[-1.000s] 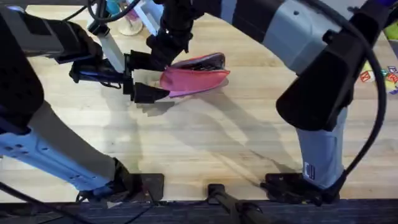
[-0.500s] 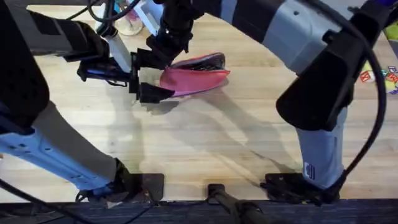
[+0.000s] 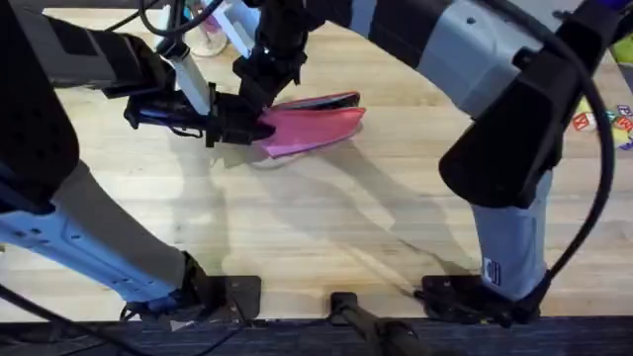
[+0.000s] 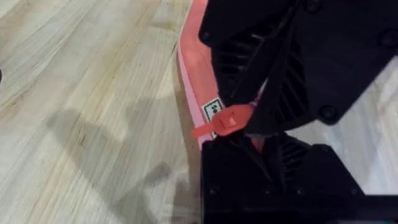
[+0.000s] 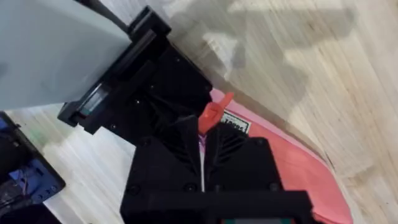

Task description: Unzip the bag, pick up the pens from the table one at a time and place them inside, then zip the bag closed.

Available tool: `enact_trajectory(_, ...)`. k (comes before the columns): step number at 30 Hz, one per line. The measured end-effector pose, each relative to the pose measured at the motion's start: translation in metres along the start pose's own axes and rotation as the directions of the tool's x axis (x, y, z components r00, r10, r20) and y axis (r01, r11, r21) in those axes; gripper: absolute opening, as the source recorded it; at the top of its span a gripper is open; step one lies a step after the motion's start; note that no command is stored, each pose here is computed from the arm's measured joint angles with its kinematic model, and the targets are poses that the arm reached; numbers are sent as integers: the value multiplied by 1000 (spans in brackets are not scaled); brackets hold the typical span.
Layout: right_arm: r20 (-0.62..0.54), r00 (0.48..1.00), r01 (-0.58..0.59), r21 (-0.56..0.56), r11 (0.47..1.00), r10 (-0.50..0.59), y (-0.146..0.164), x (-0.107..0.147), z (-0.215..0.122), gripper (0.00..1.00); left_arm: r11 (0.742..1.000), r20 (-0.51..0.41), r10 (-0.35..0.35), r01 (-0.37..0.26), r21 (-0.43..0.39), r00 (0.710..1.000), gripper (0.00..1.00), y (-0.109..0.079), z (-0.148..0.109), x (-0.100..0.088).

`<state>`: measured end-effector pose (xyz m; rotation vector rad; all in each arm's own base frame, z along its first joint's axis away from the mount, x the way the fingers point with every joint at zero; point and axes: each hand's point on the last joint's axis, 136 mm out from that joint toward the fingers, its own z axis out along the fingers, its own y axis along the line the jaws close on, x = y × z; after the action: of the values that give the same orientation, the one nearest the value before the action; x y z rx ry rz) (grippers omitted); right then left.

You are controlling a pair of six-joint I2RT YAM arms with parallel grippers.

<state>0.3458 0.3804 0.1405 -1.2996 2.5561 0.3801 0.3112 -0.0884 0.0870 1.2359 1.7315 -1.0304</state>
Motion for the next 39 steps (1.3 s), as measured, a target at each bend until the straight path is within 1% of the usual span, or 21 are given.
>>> enact_trajectory(9,-12,1000,-5,30,1000,5,-5,3,0,31,1000,0,0,0,0,1000,42,0,0,0)
enact_trajectory(15,-37,997,-68,40,997,69,-32,14,-5,31,1000,1,1,-1,2,1000,42,0,1,0)
enact_trajectory(28,-57,982,-179,4,984,179,-68,31,-15,32,1000,14,6,-6,6,1000,42,-1,2,-3)
enact_trajectory(30,-64,978,-200,7,980,200,-76,36,-17,32,1000,13,7,-8,6,1000,42,-1,3,-3)
enact_trajectory(31,-75,968,-238,20,971,238,-93,45,-21,33,1000,14,7,-8,6,1000,42,-1,3,-3)
enact_trajectory(33,-80,962,-260,29,965,261,-103,51,-24,33,1000,15,11,-11,4,1000,42,0,3,-4)
enact_trajectory(39,-80,959,-270,33,962,272,-114,56,-27,33,1000,22,24,-24,-1,999,42,2,3,-5)
